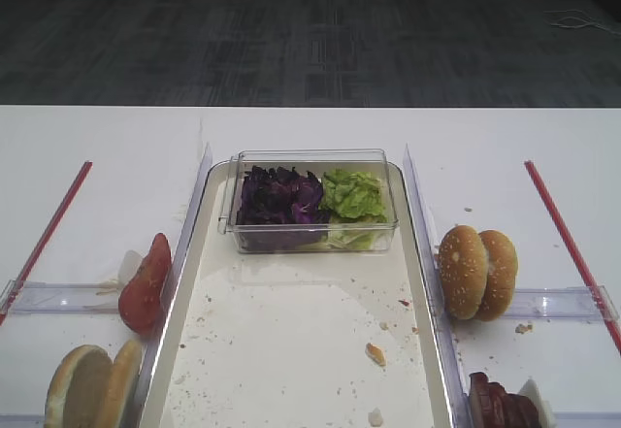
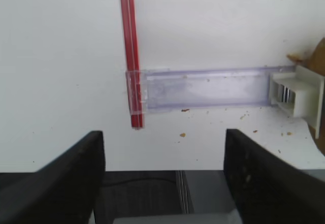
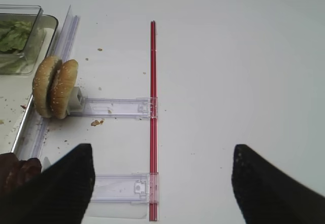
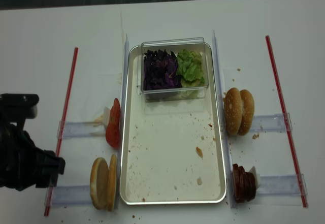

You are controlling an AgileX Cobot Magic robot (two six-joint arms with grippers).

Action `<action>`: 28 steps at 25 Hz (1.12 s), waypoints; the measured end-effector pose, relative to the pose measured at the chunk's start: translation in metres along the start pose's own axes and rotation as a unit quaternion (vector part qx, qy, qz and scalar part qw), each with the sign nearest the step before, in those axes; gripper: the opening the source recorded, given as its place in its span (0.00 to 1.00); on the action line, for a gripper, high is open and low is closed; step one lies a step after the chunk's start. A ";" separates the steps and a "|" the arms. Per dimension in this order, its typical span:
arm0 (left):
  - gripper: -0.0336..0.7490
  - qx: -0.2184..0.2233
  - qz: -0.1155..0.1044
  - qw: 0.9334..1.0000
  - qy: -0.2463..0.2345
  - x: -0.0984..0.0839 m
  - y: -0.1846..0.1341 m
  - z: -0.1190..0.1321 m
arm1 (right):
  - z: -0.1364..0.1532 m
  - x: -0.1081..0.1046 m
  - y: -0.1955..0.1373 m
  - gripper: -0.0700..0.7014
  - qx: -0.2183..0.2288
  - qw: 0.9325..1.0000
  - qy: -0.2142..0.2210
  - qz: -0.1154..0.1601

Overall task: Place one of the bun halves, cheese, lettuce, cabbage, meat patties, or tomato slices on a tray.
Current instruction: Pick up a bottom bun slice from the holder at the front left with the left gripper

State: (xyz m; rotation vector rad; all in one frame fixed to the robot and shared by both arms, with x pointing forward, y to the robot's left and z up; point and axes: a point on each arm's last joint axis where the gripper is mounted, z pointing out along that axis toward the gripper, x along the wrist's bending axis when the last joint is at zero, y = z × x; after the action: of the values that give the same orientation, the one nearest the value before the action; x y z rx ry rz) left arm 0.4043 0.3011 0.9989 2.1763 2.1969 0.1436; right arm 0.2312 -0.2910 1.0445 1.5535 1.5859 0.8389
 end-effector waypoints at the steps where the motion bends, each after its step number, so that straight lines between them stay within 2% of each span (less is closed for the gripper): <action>1: 0.67 -0.003 0.000 1.000 0.000 0.000 0.002 -0.002 | 0.000 0.000 0.000 0.86 0.000 1.000 0.000 0.000; 7: 0.67 -0.020 -0.007 1.000 -0.015 -0.003 0.008 -0.009 | 0.000 0.000 0.000 0.86 0.000 1.000 0.000 0.000; 13: 0.67 -0.020 0.002 0.999 -0.026 -0.021 0.007 -0.010 | 0.000 0.000 0.000 0.86 0.000 1.000 0.000 0.000; 16: 0.67 -0.022 0.012 0.999 -0.033 -0.039 0.005 -0.013 | 0.000 0.000 0.000 0.86 0.000 1.000 0.000 0.000; 17: 0.67 -0.031 0.020 0.998 -0.041 -0.053 0.005 -0.019 | 0.000 0.000 0.000 0.86 0.000 1.000 0.000 0.000; 18: 0.67 -0.031 0.020 0.998 -0.041 -0.053 0.005 -0.019 | 0.000 0.000 0.000 0.85 0.000 1.000 0.000 0.000; 23: 0.67 -0.065 0.042 0.995 -0.056 -0.089 0.002 -0.039 | 0.000 0.000 0.000 0.86 0.000 1.000 0.000 0.002; 28: 0.67 -0.070 0.046 0.995 -0.060 -0.117 -0.003 -0.045 | 0.000 0.000 0.000 0.86 0.000 1.000 0.000 0.003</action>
State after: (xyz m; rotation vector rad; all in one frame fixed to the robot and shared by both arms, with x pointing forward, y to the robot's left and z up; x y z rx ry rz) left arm 0.3978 0.1825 1.0396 2.1501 1.9625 0.1607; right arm 0.2312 -0.2910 1.0445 1.5584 1.5824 0.8418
